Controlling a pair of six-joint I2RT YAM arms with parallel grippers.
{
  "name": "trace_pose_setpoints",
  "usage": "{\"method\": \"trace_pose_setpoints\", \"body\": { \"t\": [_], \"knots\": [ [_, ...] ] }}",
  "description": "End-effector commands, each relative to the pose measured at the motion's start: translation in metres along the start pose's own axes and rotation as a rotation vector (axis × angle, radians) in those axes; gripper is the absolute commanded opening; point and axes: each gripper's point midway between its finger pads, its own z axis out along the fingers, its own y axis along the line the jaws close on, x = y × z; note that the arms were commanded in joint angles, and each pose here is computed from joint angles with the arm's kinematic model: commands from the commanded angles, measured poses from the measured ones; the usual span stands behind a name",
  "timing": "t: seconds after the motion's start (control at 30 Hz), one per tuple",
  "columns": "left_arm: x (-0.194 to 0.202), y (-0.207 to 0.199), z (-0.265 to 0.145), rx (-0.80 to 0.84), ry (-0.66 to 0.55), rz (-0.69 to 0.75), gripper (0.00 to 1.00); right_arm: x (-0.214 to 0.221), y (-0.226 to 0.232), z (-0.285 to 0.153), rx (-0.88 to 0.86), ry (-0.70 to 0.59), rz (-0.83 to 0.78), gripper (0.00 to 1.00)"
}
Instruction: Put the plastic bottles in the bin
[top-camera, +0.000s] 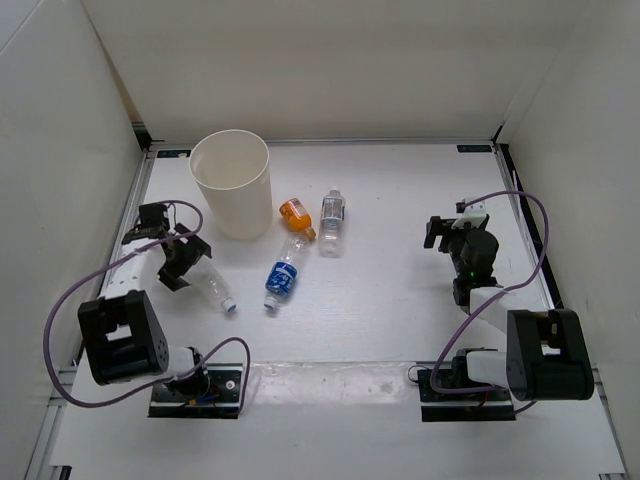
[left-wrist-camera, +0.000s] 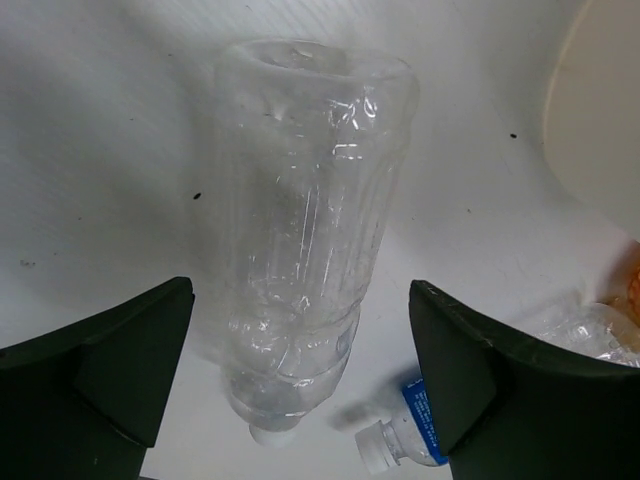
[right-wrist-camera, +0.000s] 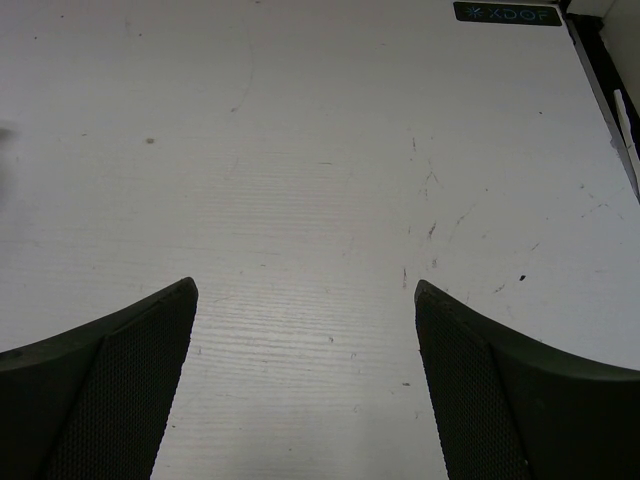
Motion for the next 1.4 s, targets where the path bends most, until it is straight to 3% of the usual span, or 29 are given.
{"method": "trace_pose_setpoints", "body": {
  "t": [0.0,0.43,0.9,1.07,1.23,1.37],
  "knots": [
    [-0.004,-0.013,0.006,0.025,0.012,0.050,0.99,-0.021,-0.003,0.005,0.017,-0.063,-0.004,0.90],
    [-0.004,-0.006,0.023,-0.101,0.170,0.095,0.99,-0.022,-0.003,0.005,0.014,-0.064,-0.004,0.90],
    [0.023,0.023,0.034,-0.232,0.308,0.113,0.86,-0.022,-0.003,0.005,0.016,-0.064,-0.004,0.90],
    [0.012,0.017,0.026,-0.219,0.255,0.116,0.80,-0.021,-0.003,0.004,0.016,-0.063,-0.004,0.90],
    [-0.029,-0.003,-0.010,-0.158,0.086,0.090,0.61,-0.021,-0.002,0.005,0.013,-0.064,-0.005,0.90],
    [-0.068,-0.013,-0.051,-0.108,-0.057,0.028,0.61,-0.023,-0.003,0.004,0.014,-0.069,-0.004,0.90]
  ]
}}
